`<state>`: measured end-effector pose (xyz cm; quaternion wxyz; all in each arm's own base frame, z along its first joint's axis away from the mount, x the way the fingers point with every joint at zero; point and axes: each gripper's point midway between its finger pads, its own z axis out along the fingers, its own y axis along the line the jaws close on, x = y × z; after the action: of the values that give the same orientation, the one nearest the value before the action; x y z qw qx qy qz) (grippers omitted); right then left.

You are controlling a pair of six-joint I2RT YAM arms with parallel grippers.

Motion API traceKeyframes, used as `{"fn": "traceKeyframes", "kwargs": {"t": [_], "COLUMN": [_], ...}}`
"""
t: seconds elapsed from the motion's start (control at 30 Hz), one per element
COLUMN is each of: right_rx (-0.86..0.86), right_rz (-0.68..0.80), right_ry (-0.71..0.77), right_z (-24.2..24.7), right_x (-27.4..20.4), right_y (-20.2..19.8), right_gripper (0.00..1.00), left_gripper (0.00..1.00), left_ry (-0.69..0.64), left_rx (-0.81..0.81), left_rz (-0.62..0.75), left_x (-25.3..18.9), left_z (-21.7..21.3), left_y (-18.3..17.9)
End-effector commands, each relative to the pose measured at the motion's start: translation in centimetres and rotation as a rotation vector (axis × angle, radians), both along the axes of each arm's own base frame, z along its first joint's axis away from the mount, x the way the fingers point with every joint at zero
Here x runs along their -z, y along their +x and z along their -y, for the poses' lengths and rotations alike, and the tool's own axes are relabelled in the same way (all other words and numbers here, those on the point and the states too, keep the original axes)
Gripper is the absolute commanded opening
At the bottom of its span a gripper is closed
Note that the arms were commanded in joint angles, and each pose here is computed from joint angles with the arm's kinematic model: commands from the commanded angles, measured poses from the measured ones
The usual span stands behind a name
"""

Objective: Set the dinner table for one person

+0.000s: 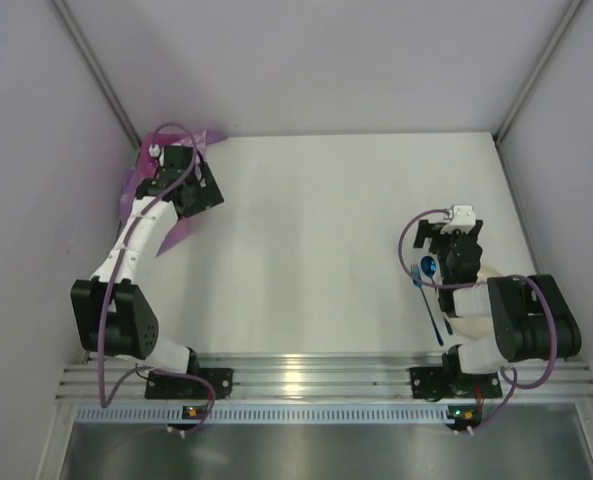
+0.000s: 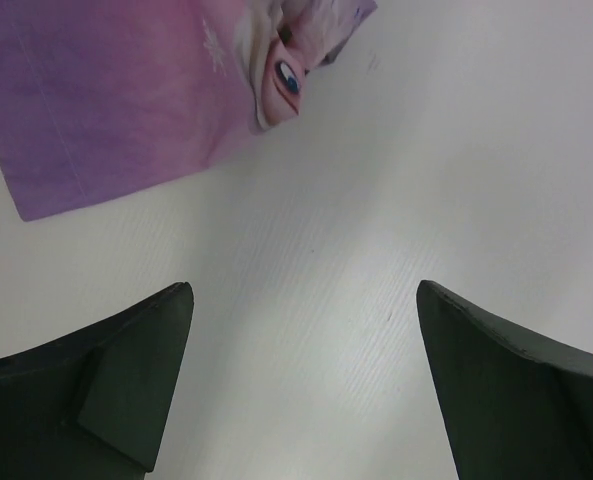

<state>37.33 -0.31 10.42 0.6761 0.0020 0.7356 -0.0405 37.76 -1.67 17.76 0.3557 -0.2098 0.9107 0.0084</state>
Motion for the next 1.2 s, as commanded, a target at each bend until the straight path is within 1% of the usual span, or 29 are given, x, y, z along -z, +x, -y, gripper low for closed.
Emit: {"fn": "traceKeyframes", "kwargs": {"t": [0.0,0.03,0.07,0.13,0.17,0.23,0.33,0.4,0.43,0.47,0.5,0.53,0.57,0.6,0.67,0.73,0.77,0.8,0.83,0.87,0.9,0.93,0.97,1.0,1.03,1.07,1.1,1.17], "right_rx": [0.009,0.008,0.008,0.008,0.006,0.006,0.006,0.006,0.006,0.008,0.008,0.008,0.012,0.062,0.060,-0.027,-0.054,-0.112,-0.135,-0.164,-0.219,-0.242,-0.271,-0.314,-0.332,-0.353,-0.373,-0.400], "right_rz": [0.064,0.062,0.064,0.062,0.061,0.059,0.062,0.064,0.062,0.058,0.055,0.053,0.061,0.066,0.074,-0.019,0.014,-0.099,-0.108,-0.051,-0.066,-0.085,-0.038,-0.027,-0.014,0.013,0.008,0.011], "right_ry": [0.018,0.018,0.020,0.018,0.018,0.018,0.018,0.019,0.019,0.020,0.017,0.016,0.017,0.017,-0.002,-0.040,-0.032,-0.026,-0.002,0.046,0.084,0.119,0.178,0.208,0.231,0.266,0.279,0.310], "right_z": [0.2,0.2,0.2,0.1,0.1,0.1,0.1,0.1,0.1,0.2,0.2,0.2,0.2,1.0,0.3,-1.6,-2.4,-3.4,-4.0,-4.9,-6.1,-6.8,-7.7,-8.6,-9.1,-9.8,-10.3,-11.1], "right_x": [-1.7,-1.7,-1.7,-1.7,-1.7,-1.7,-1.7,-1.7,-1.7,-1.7,-1.6,-1.6,-1.7,-2.1,-3.9,-4.6,-8.4,-7.7,-9.2,-13.7,-14.7,-15.5,-18.4,-19.3,-20.2,-21.8,-21.9,-22.7], "right_y": [0.8,0.8,0.8,0.8,0.8,0.8,0.8,0.8,0.8,0.9,0.9,0.8,0.8,0.6,0.8,0.7,2.1,1.6,1.9,3.0,3.1,3.0,3.3,3.2,3.2,3.3,3.5,3.7], "right_gripper": [1.00,1.00,1.00,1.00,1.00,1.00,1.00,1.00,1.00,1.00,1.00,1.00,1.00,1.00,1.00,1.00,1.00,1.00,1.00,1.00,1.00,1.00,1.00,1.00,1.00,1.00,1.00,1.00], "left_gripper": [0.99,0.99,0.99,0.98,0.99,0.99,0.99,0.99,0.99,0.99,0.99,0.99,0.99,0.99,0.99,0.94,0.92,0.83,0.78,0.72,0.59,0.43,0.36,0.28,0.24,0.02,0.00,0.00], "left_ry": [0.025,0.026,0.032,0.072,0.094,0.131,0.133,0.143,0.154,0.171,0.180,0.193,0.195,0.190,0.178,0.149,0.144,0.136,0.133,0.128,0.125,0.119,0.111,0.104,0.094,0.059,0.042,0.013], "left_rx": [-0.110,-0.138,-0.164,-0.192,-0.204,-0.217,-0.225,-0.250,-0.265,-0.282,-0.294,-0.292,-0.295,-0.316,-0.314,-0.293,-0.292,-0.292,-0.296,-0.289,-0.283,-0.271,-0.263,-0.248,-0.224,-0.188,-0.161,-0.076], "left_rz": [-0.016,-0.050,-0.048,-0.090,-0.106,-0.095,-0.096,-0.119,-0.127,-0.119,-0.125,-0.165,-0.150,-0.173,-0.149,-0.158,-0.164,-0.167,-0.184,-0.187,-0.191,-0.204,-0.199,-0.198,-0.199,-0.210,-0.213,-0.222], "left_x": [0.1,1.4,1.1,1.8,2.3,2.6,4.3,5.6,5.8,5.2,5.5,7.0,6.4,7.5,7.6,8.7,9.1,9.4,10.3,10.6,11.0,11.7,11.7,11.9,12.1,12.6,12.8,13.4], "left_z": [-1.7,-1.8,-2.2,-2.9,-3.3,-3.9,-4.4,-5.5,-6.2,-6.9,-7.6,-7.7,-7.8,-9.1,-9.5,-9.1,-9.0,-9.0,-8.9,-8.7,-8.6,-8.4,-8.3,-8.1,-7.7,-6.9,-6.2,-4.1], "left_y": [2.3,2.7,3.4,3.7,4.5,5.7,7.6,9.0,9.4,10.2,11.2,11.0,11.8,12.0,13.1,13.8,13.9,13.9,13.6,13.5,13.4,13.1,13.1,13.1,13.2,13.0,13.0,12.8]}}
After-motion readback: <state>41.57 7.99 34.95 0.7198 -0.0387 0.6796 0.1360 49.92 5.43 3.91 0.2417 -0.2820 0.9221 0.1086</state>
